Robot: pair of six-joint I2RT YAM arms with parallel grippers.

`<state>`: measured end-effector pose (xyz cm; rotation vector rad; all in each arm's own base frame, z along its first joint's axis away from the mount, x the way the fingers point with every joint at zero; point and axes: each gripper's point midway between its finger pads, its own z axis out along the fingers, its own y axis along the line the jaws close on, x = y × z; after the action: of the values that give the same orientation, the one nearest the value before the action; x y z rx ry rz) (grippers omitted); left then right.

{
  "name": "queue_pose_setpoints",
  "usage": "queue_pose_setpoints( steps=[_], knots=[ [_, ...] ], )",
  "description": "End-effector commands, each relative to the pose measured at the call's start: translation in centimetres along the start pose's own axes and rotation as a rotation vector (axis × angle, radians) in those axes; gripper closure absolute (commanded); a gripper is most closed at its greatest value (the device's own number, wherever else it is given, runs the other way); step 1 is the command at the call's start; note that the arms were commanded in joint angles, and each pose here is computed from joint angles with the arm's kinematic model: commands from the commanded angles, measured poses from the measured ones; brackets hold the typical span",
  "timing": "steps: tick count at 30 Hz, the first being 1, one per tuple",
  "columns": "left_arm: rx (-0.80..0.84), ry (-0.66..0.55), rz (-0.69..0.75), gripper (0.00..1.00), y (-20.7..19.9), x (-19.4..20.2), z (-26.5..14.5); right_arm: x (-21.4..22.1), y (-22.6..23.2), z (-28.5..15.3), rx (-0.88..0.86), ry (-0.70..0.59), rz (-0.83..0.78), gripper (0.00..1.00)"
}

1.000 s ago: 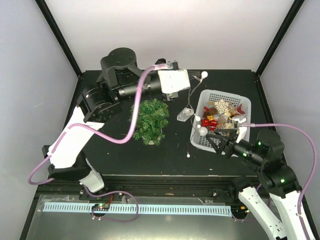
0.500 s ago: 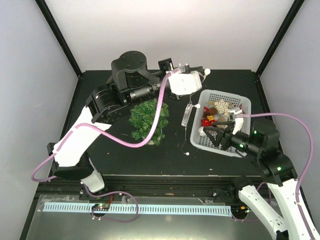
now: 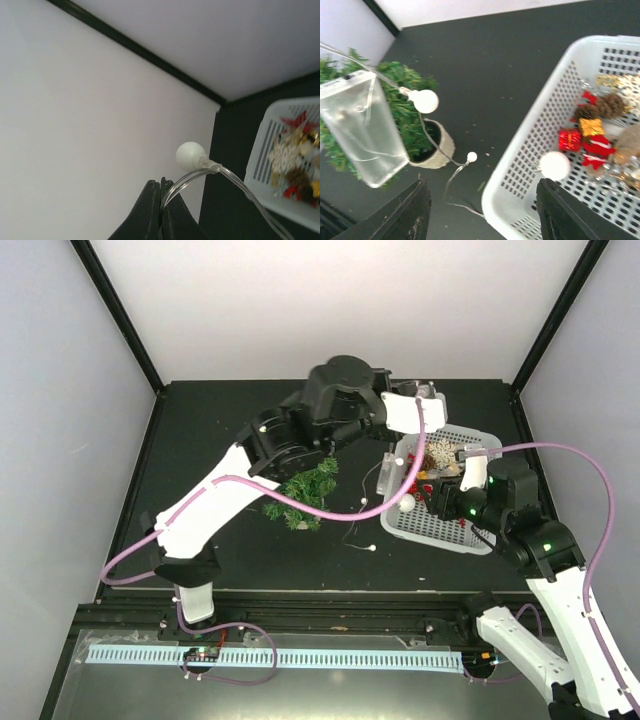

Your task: Decorate the small christmas tree

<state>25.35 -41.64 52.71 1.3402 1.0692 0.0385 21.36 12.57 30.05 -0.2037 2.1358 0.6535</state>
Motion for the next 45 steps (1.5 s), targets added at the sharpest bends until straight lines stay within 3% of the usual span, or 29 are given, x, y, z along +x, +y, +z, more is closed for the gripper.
queue_pose_setpoints(
  steps=[1, 8, 14, 19, 31, 39, 45],
  knots=[
    [-0.099, 0.221, 0.124, 0.98, 0.6, 3.4, 1.1, -0.1, -2.4, -0.5, 0.15, -0.006, 0.003, 0.4],
    [-0.159, 0.393, 0.243, 0.98, 0.9, 6.3, 2.4, 0.8, -2.0, -0.5, 0.114, 0.002, 0.0, 0.41],
    [-0.068, 0.464, 0.288, 0.98, -1.9, 8.3, 3.5, 1.8, -0.8, -0.6, 0.055, 0.031, -0.03, 0.43],
    [-0.023, 0.464, 0.27, 0.98, -3.1, 8.9, 4.1, 2.7, -0.4, 0.2, 0.067, 0.066, -0.058, 0.44],
    [-0.01, 0.512, 0.264, 0.98, -3.4, 11.9, 6.6, 3.1, -1.7, 2.4, 0.402, 0.171, -0.193, 0.4],
    [0.137, 0.5, 0.175, 0.98, -6.1, 14.1, 7.3, 4.2, 2.5, 3.2, 0.238, 0.107, -0.175, 0.37],
    [0.261, 0.511, 0.097, 0.98, -8.5, 16.2, 7.8, 7.9, 3.4, 4.4, 0.422, 0.172, -0.294, 0.37]
  ],
)
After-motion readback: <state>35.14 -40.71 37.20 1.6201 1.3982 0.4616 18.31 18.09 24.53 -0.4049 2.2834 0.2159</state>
